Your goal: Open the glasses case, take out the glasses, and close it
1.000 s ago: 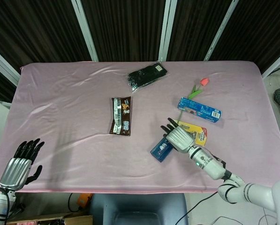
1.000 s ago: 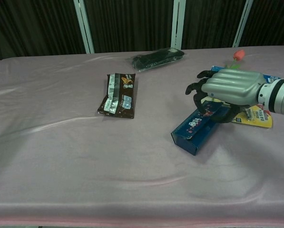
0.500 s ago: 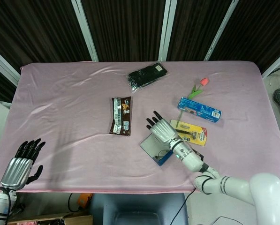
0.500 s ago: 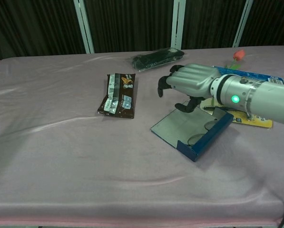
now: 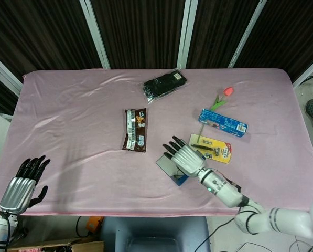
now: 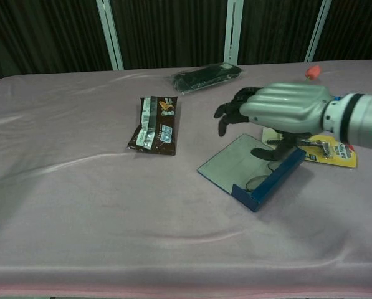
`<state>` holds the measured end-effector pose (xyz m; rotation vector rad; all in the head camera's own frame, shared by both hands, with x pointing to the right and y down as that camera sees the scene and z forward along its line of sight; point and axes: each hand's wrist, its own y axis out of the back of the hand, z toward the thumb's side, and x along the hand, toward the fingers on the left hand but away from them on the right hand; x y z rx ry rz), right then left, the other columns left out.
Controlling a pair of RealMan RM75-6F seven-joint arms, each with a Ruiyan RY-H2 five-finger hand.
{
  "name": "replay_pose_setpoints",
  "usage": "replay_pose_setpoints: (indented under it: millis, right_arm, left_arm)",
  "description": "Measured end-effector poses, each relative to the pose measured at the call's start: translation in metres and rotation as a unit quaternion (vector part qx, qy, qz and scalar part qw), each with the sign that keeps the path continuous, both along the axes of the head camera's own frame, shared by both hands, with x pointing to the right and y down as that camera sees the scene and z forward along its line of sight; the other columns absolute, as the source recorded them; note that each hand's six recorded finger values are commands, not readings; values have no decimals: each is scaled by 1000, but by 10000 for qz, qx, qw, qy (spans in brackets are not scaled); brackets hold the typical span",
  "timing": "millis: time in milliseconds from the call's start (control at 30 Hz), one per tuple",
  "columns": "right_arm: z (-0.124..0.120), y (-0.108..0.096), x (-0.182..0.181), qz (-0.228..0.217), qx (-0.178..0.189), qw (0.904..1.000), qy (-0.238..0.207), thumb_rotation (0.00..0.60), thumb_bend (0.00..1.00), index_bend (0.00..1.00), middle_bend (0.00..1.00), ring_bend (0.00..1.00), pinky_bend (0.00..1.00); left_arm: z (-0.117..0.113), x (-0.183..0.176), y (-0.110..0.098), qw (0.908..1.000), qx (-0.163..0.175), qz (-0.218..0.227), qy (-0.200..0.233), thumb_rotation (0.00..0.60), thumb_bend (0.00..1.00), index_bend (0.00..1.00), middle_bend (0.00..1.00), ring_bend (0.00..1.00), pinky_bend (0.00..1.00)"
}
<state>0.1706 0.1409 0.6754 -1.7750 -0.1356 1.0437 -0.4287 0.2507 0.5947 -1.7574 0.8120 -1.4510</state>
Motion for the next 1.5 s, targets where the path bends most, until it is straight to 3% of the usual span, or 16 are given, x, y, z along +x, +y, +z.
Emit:
replay_pose_setpoints:
  millis: [133,367,767,1067,1233,1500]
  right_arm:
    - [-1,18,21,-91,-254,9994,203,600,554,406,190,140,0]
    - [11,32,23,-155,-579,9978,276,600,554,406,190,141,0]
    - [15,53,19,-470,-727,9958,297,600,555,435,189,140,0]
    - [2,82,19,-938,-742,9927,161,600,554,447,188,141,0]
    - [-6,97,34,-1088,-768,9909,191,600,554,456,188,141,0]
    - [-19,110,74,-967,-817,9916,279,600,554,456,188,141,0]
  left_arm:
    - [0,1,0,10000,-5,13,2,600,413,0,0,0,0]
    - [0,0,-1,10000,4,-13,20,600,413,0,0,0,0]
    - [-2,-1,-1,10000,20,-31,65,600,414,0,0,0,0]
    - [0,2,0,10000,1,23,34,600,413,0,0,0,0]
    - [0,3,1,10000,10,44,15,600,413,0,0,0,0]
    - [2,5,2,10000,-1,85,-35,600,413,0,0,0,0]
